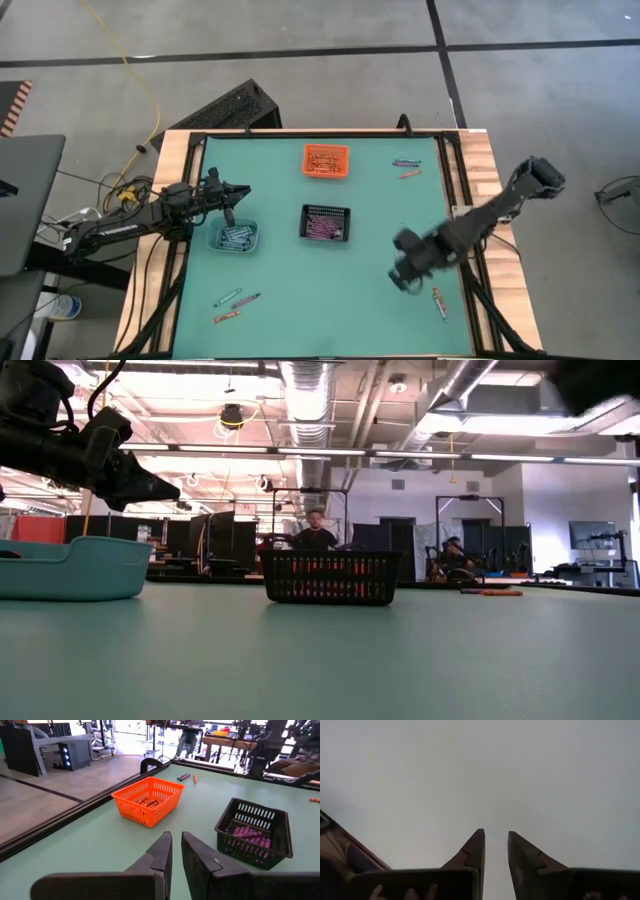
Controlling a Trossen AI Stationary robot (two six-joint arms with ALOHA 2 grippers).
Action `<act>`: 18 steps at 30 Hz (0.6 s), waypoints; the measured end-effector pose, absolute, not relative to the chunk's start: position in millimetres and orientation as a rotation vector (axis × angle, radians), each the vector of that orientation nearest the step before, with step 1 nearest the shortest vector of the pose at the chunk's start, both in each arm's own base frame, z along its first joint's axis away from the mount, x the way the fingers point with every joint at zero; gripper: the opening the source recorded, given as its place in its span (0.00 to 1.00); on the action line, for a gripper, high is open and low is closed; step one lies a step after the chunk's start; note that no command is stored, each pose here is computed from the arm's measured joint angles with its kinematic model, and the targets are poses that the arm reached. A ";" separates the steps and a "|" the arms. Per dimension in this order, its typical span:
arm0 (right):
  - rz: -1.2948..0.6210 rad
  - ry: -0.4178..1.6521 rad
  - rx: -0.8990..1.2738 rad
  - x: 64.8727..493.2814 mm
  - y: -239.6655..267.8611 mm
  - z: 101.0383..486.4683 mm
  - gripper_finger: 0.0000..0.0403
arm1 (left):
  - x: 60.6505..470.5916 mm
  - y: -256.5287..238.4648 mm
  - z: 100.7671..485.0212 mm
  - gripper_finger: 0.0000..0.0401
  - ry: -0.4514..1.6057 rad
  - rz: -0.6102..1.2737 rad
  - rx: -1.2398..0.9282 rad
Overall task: Sort crayons
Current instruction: Put the orange crayon into the orange bin
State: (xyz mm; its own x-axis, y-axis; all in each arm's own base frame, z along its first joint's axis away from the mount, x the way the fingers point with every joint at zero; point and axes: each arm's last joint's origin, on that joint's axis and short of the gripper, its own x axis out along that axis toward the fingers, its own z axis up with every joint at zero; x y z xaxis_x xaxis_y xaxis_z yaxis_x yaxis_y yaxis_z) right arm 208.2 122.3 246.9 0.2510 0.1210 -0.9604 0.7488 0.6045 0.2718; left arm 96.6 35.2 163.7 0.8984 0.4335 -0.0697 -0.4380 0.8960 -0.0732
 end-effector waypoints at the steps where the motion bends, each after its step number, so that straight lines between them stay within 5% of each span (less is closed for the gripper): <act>1: -0.525 1.285 0.877 202.6 132.0 242.5 0.19 | 96.6 35.2 163.7 0.07 0.052 0.452 -0.088; 18: -0.828 1.519 0.834 171.1 193.3 182.6 0.19 | 96.6 35.2 163.6 0.07 0.052 0.452 -0.088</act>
State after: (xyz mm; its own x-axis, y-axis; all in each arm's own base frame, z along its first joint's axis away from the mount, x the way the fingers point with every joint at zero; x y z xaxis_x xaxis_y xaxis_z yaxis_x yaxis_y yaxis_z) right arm 171.1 193.3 182.6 -0.0894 0.0563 -0.9944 0.8662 0.4973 -0.0498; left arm 96.6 35.2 163.6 0.8985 0.4334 -0.0698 -0.4379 0.8960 -0.0731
